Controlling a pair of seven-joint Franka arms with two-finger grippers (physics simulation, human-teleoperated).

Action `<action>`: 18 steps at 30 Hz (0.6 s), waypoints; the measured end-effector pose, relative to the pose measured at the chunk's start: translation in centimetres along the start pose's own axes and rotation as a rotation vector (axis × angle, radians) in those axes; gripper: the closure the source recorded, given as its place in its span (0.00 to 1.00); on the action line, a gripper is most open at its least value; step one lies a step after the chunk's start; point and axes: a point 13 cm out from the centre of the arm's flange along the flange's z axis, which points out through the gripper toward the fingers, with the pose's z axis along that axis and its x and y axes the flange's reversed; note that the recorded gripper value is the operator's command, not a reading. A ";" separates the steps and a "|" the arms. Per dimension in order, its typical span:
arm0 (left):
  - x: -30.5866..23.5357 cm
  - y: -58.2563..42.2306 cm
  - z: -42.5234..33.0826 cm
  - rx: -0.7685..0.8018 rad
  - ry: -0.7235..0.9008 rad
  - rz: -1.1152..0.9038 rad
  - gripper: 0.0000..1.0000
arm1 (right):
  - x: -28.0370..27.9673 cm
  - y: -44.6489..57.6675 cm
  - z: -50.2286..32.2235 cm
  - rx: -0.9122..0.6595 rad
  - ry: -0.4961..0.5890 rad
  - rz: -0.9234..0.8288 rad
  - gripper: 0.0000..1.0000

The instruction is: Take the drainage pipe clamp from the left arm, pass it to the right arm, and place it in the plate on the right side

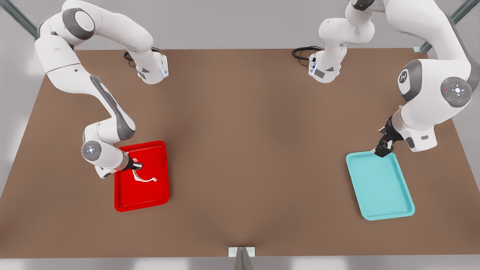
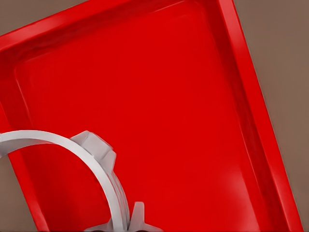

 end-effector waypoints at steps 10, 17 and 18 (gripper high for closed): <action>-0.1 -2.4 2.9 -0.052 0.004 0.454 0.00 | -3.2 -1.8 0.9 0.021 -0.084 -0.094 0.00; -0.2 -2.7 3.1 -0.054 0.008 0.642 0.00 | -10.4 7.7 -31.0 -0.118 -0.438 -0.186 0.00; -0.2 -2.8 3.2 -0.056 0.010 0.663 0.00 | -9.1 8.3 -33.2 -0.118 -0.434 -0.208 0.00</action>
